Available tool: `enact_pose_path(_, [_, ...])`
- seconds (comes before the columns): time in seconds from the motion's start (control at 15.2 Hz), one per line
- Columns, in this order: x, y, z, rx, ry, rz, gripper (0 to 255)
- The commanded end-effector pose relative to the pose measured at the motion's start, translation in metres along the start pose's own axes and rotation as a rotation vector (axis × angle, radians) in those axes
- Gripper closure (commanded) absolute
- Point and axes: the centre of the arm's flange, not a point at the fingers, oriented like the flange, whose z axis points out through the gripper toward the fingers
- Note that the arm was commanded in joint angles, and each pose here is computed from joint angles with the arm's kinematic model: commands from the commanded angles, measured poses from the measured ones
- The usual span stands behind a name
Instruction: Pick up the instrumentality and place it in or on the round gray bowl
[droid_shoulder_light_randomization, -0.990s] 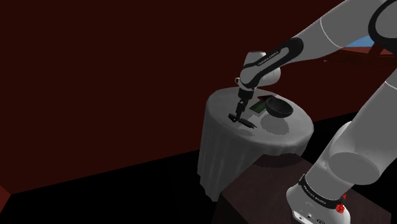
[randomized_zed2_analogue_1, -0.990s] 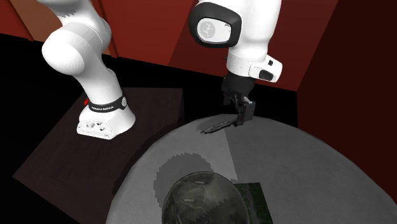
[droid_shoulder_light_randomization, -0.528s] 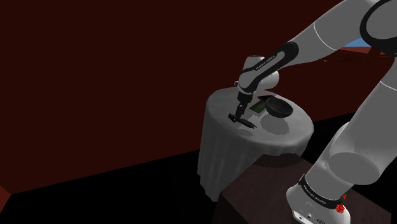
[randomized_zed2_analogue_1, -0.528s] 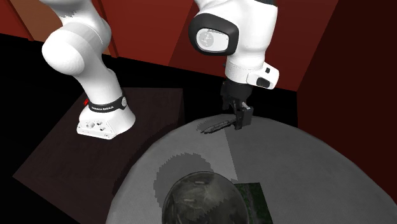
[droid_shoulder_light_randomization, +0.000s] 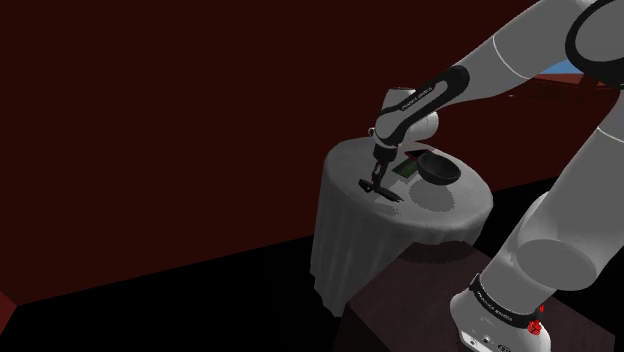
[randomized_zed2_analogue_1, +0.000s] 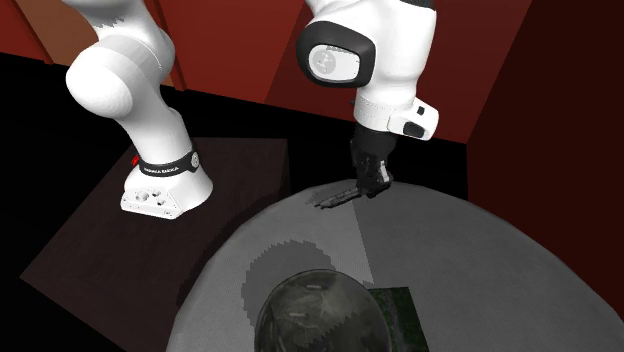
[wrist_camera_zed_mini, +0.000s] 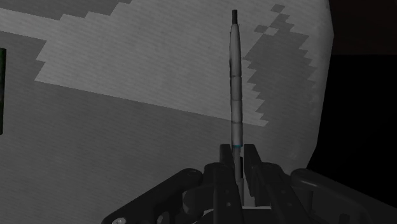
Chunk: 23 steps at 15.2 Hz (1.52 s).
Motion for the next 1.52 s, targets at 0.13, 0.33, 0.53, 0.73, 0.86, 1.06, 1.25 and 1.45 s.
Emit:
enact_pose_path(0.13, [0.000, 0.000, 0.000, 0.000, 0.000, 0.000, 255])
enact_pose_path(0.33, [0.000, 0.000, -0.005, 0.000, 0.000, 0.000, 255])
enact_pose_path(0.53, [0.000, -0.001, -0.021, 0.000, 0.000, 0.000, 255])
enact_pose_path(0.73, [-0.001, -0.002, -0.037, 0.000, 0.000, 0.000, 255])
enact_pose_path(0.86, [-0.001, -0.002, -0.047, 0.000, 0.000, 0.000, 255])
enact_pose_path(1.06, [-0.001, -0.003, -0.063, 0.000, 0.000, 0.000, 255])
enact_pose_path(1.25, [-0.001, -0.004, -0.079, 0.000, 0.000, 0.000, 255])
enact_pose_path(1.45, [-0.002, -0.004, -0.095, 0.000, 0.000, 0.000, 255])
